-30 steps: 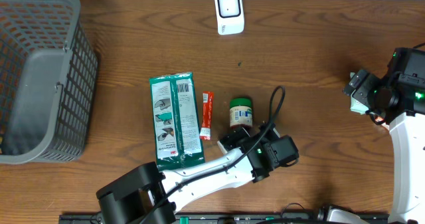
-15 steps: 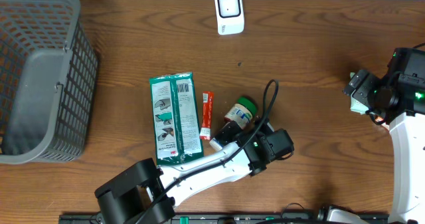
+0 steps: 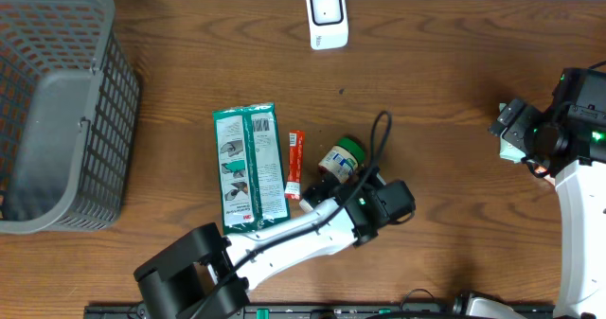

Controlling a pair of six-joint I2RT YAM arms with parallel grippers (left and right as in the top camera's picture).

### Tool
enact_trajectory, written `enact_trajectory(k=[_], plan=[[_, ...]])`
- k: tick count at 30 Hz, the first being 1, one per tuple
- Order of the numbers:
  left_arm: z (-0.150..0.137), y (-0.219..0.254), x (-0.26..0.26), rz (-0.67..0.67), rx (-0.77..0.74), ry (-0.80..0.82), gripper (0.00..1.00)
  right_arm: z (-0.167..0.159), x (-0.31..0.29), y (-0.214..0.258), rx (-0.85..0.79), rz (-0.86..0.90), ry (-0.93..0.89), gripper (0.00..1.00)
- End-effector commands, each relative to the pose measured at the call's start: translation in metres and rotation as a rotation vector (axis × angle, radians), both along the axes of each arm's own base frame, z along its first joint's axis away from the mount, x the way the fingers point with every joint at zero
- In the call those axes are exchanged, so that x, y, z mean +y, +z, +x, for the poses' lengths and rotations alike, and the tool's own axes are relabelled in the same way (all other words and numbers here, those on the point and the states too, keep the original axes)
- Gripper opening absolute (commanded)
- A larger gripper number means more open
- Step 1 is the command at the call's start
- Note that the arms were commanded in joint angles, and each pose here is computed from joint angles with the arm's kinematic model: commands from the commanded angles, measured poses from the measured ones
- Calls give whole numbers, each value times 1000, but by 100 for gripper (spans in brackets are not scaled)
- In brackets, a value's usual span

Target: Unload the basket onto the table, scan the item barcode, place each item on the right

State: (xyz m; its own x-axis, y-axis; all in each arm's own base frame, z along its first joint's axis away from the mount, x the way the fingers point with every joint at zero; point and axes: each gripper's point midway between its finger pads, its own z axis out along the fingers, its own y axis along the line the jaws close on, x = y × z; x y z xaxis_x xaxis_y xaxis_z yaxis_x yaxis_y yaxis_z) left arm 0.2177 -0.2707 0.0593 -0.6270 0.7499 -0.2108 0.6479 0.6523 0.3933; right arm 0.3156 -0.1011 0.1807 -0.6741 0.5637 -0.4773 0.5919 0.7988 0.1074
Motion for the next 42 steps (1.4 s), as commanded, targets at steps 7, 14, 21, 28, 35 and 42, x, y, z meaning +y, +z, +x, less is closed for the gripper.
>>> enact_trajectory(k=[7, 14, 21, 28, 35, 42], plan=[[14, -11, 23, -2, 56, 100, 80, 0, -4, 6, -8, -24, -2, 99], [15, -11, 24, -4, 65, 108, 80, 0, -4, 6, -8, -24, -2, 99], [10, -15, 21, -21, 101, 106, 80, 0, -4, 6, -8, -24, -2, 99], [6, -22, 21, -75, 198, 142, 80, 0, -4, 6, -8, -24, -2, 99], [16, -23, 31, -91, 214, 190, 81, 0, -4, 6, -8, -24, -2, 99], [16, -23, 32, -89, 217, 184, 84, 0, -4, 6, -8, -24, -2, 99]])
